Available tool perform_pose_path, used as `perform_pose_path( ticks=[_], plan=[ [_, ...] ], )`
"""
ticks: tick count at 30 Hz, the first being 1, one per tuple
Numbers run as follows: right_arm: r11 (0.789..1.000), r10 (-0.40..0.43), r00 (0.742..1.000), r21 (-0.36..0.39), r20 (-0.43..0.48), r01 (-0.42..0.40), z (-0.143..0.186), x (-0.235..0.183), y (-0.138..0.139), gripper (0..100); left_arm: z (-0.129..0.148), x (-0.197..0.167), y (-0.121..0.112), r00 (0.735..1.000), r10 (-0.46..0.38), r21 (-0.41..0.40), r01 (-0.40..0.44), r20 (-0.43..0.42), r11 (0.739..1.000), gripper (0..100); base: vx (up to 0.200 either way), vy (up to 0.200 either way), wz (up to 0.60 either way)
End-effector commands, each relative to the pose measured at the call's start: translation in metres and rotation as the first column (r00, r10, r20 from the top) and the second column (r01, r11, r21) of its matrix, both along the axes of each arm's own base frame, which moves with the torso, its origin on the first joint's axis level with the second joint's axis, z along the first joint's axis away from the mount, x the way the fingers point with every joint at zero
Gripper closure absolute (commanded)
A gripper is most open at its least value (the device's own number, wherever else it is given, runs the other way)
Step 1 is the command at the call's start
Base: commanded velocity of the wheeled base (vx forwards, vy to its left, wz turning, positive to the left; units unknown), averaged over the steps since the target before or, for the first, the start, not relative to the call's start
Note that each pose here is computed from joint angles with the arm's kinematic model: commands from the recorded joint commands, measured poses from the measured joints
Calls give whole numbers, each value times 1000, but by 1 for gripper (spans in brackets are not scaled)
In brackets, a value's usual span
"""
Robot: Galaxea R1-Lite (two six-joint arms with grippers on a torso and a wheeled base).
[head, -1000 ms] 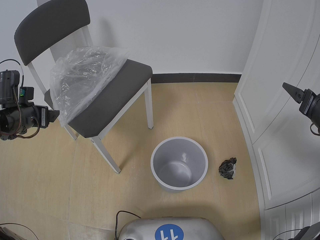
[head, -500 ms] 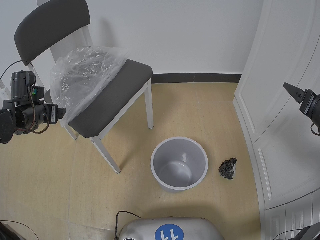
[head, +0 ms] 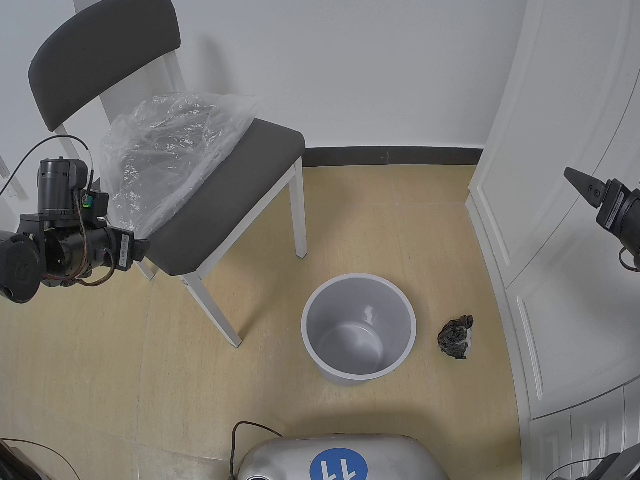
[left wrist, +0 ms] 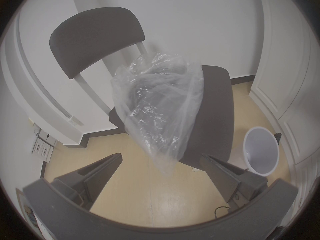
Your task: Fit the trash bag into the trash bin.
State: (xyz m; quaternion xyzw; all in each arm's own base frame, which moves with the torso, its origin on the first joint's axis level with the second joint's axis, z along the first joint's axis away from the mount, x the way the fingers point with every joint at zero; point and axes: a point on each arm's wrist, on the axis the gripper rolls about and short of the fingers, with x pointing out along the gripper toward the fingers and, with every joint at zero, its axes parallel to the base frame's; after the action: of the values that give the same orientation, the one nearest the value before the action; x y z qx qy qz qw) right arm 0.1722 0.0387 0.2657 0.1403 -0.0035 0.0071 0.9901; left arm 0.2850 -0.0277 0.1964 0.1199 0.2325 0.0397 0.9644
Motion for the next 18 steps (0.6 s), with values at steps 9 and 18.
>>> perform_pose_path(
  ticks=[9,18],
  plan=[
    [1000,-21,1000,3,-22,21,-4,7,-2,0,-15,29,-8,999,33,47,-34,15,998,0,0,0,0],
    [1000,-22,1000,9,-18,22,-3,7,-2,0,-12,32,-6,999,40,42,-41,32,998,100,0,-111,0]
  ],
)
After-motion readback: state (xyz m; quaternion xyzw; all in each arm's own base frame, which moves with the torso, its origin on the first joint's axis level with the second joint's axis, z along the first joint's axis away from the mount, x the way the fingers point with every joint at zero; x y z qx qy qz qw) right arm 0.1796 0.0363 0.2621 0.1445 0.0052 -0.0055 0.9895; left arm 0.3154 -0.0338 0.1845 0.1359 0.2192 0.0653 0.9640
